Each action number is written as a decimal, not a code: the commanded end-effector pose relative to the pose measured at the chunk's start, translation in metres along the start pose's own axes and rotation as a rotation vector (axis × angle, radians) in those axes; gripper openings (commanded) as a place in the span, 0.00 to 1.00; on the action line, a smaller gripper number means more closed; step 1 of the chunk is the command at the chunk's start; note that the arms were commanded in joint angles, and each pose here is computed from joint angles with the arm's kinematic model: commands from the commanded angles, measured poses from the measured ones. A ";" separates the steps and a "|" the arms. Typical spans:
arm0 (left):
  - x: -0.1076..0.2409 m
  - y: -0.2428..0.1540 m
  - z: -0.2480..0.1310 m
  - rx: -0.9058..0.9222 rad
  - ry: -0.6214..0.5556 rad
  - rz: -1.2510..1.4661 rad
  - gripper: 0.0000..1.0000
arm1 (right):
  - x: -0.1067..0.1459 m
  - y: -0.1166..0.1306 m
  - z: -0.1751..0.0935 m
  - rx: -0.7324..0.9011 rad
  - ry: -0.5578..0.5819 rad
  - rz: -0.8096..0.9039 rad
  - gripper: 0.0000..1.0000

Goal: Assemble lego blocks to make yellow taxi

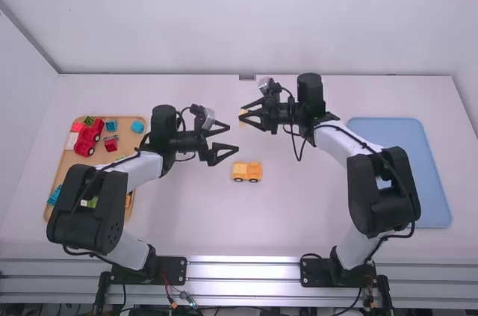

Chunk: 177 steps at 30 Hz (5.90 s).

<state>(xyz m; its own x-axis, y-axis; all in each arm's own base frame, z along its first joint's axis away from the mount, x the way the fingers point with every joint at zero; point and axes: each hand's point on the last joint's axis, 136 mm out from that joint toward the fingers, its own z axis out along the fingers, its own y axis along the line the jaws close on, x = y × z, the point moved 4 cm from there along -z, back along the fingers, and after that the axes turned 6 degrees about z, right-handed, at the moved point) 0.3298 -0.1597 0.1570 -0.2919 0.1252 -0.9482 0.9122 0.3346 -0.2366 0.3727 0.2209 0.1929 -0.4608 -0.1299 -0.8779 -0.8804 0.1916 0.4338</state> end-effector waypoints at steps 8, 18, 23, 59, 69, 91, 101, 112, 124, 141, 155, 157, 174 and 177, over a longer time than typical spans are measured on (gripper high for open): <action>0.011 0.037 -0.006 -0.262 0.101 0.066 1.00 | 0.038 -0.036 -0.050 0.687 0.418 0.005 0.02; -0.003 0.042 -0.006 -0.264 0.103 0.043 1.00 | 0.138 -0.020 -0.057 0.650 1.041 -0.056 0.04; -0.005 0.041 -0.012 -0.223 0.102 0.073 0.99 | 0.172 -0.021 -0.049 0.540 1.222 -0.155 0.00; 0.013 -0.014 -0.061 0.125 -0.065 0.578 0.99 | 0.142 0.003 -0.065 0.083 0.719 -0.337 0.99; 0.035 -0.026 -0.008 0.234 0.022 0.586 0.99 | 0.183 -0.005 -0.102 0.112 0.428 -0.368 0.99; 0.043 -0.033 0.000 0.291 -0.003 0.544 0.99 | 0.228 -0.030 -0.095 0.022 0.420 -0.393 0.60; 0.042 -0.035 0.000 0.299 -0.016 0.541 0.99 | 0.234 -0.035 -0.100 0.065 0.401 -0.363 0.54; 0.041 -0.034 -0.002 0.299 -0.023 0.534 0.99 | 0.236 -0.035 -0.098 0.084 0.376 -0.352 0.43; 0.058 -0.033 0.001 0.263 0.038 0.559 0.99 | 0.223 -0.033 -0.097 0.072 0.325 -0.296 0.17; 0.104 -0.023 0.022 0.243 0.051 0.549 0.99 | 0.139 0.002 -0.070 0.042 0.403 -0.396 0.12; 0.127 0.004 0.056 0.252 0.158 0.420 0.99 | 0.176 0.018 -0.029 0.046 0.409 -0.422 0.11; 0.131 0.003 0.058 0.274 0.157 0.427 0.99 | 0.179 0.019 -0.024 0.055 0.400 -0.419 0.11; 0.154 -0.005 0.071 0.304 0.188 0.432 0.86 | 0.190 0.013 -0.019 0.083 0.392 -0.395 0.10; 0.155 -0.003 0.071 0.292 0.200 0.440 0.79 | 0.191 0.012 -0.019 0.084 0.393 -0.395 0.09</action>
<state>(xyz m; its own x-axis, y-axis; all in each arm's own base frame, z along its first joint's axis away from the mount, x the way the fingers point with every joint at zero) 0.3057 -0.2079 0.0000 0.1272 0.3728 -0.9191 0.9918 -0.0582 0.1137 0.2761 0.1810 0.0418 -0.0923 -0.5581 -0.8247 -0.9911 0.1309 0.0223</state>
